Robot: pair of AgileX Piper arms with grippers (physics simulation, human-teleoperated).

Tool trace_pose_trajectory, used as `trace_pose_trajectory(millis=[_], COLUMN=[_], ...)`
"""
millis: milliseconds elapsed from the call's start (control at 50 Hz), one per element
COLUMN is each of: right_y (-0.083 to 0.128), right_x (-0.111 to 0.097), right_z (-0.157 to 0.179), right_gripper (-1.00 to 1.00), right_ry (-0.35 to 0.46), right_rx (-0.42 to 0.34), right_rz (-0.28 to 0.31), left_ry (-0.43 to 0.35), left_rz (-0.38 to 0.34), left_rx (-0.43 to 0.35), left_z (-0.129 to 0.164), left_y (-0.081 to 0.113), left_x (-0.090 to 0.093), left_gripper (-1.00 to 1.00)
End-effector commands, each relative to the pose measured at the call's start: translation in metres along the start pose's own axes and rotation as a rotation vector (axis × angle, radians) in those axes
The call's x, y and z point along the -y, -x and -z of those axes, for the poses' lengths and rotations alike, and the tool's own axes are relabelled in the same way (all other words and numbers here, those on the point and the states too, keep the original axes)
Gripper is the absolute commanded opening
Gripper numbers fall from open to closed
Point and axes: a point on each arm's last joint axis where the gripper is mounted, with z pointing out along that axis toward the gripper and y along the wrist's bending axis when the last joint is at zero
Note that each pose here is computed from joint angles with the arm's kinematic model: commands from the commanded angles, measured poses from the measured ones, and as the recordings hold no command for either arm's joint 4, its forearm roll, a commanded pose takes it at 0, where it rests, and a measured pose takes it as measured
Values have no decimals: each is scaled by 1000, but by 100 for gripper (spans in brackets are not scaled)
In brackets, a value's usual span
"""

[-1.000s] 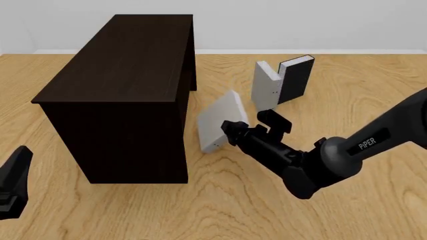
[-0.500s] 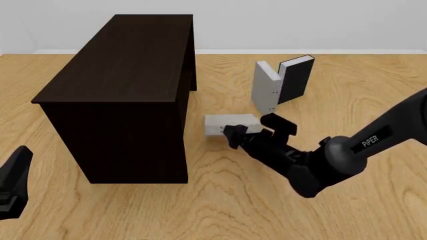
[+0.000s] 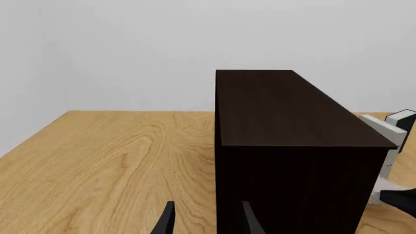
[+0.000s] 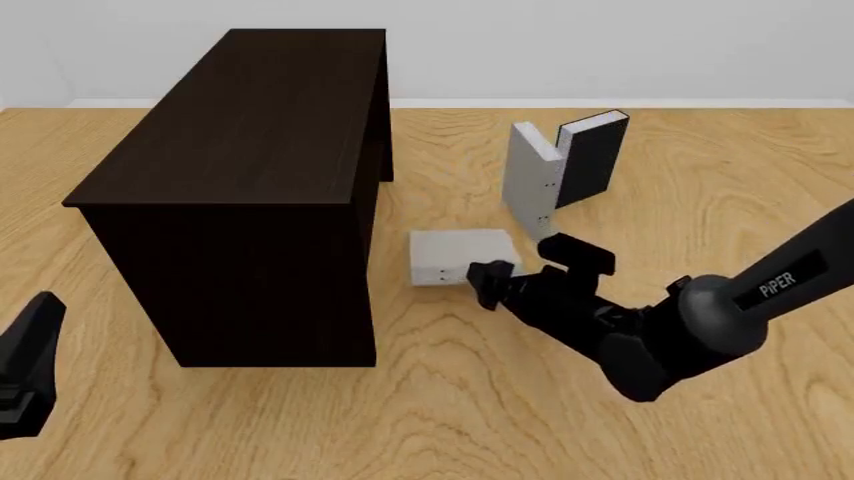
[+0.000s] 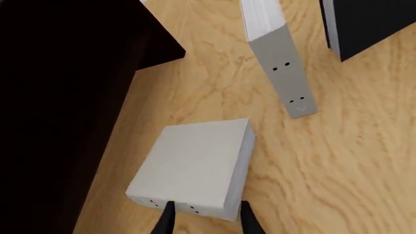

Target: Pick up the book on the right and place it under the cabinet shelf.

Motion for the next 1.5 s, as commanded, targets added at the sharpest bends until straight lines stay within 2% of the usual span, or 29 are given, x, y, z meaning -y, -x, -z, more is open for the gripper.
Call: trace_pose_trajectory(millis=[20,180,320,500,540,600,660,680,740,780,920,1060,1500], right_y=[1,1,7,27,30,42,45,49,53,60,72,77,79], right_x=[9,10,6,-2,-4,-1,-4,-2,-5,-2,-1,2,17], right_z=[14,29,44,62,65,66,69,70,74,76,80,75,54], right_gripper=[100,100,100,100,100,100,100,100,100,100,100,100,100], right_ry=[-41,-44,-46,-57,-59,-96,-91,-109,-109,-132,-159,-178,-220], right_rx=[-10,-7,-5,3,6,-2,-1,-5,-6,-7,-13,-25,-59], right_rz=[22,34,76,165,169,223,229,249,258,291,335,361,388], left_ry=[0,0,0,0,0,0,0,0,0,0,0,0,1], left_rz=[0,0,0,0,0,0,0,0,0,0,0,0,-1], left_rx=[0,0,0,0,0,0,0,0,0,0,0,0,0], left_z=[0,0,0,0,0,0,0,0,0,0,0,0,0], left_y=[0,0,0,0,0,0,0,0,0,0,0,0,0], left_x=[0,0,0,0,0,0,0,0,0,0,0,0,0], left_gripper=[100,100,100,100,100,100,100,100,100,100,100,100,100])
